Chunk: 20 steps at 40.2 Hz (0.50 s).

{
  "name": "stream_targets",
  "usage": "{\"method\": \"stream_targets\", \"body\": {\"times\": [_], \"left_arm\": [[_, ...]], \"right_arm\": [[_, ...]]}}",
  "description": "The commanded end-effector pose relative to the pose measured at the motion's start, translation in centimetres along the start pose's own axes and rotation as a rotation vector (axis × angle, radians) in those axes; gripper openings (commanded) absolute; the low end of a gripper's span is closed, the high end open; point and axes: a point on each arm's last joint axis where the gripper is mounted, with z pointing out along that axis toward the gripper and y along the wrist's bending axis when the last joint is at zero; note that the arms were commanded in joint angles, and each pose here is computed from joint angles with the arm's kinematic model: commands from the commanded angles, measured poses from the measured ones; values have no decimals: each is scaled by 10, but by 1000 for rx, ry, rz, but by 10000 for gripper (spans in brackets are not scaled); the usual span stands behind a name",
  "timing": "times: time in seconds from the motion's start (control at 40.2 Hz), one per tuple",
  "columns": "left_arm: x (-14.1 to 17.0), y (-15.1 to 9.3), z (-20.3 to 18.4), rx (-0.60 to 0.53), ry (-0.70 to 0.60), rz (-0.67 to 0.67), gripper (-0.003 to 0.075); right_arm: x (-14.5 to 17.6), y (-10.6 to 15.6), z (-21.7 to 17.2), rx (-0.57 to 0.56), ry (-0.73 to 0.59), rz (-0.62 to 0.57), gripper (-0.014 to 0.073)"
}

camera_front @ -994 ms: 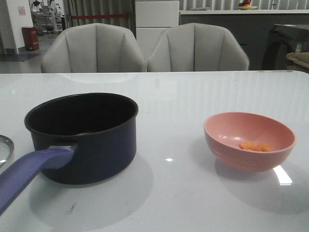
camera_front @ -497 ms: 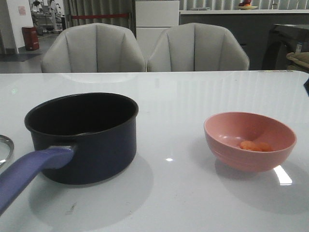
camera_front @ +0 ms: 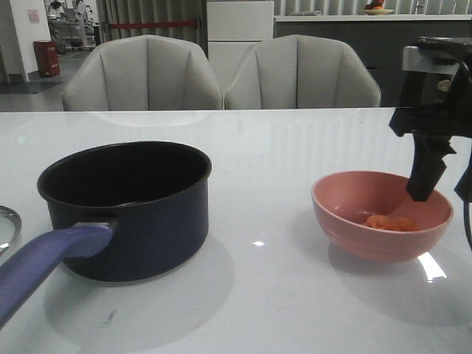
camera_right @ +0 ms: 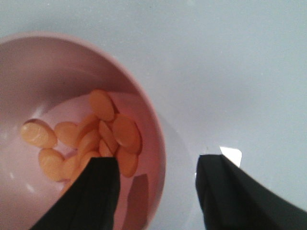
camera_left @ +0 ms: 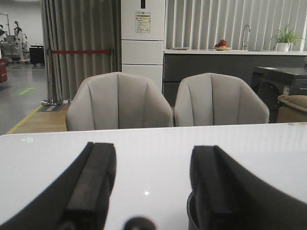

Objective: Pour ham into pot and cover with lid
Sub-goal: 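Lower the right gripper onto the pink bowl rim and grasp it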

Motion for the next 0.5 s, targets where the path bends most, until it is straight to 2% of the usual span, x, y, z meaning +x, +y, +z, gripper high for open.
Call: {"method": "stream_targets", "body": {"times": [0.0,0.075,0.273,0.472], "left_arm": [[-16,-1,0,7,-93,-14,395],[-16,-1,0,7,-93,-14,395],[-16,-1,0,7,-93,-14,395],[-16,-1,0,7,-93,-14,395]], "right_arm": [[-15,1,-7,-7,-62,-10,447],[-18,0,1,-5,-47,-8,387],[-20,-1,14,-3,-19,-4,134],[-25,-1,14,-1,-66,-5,140]]}}
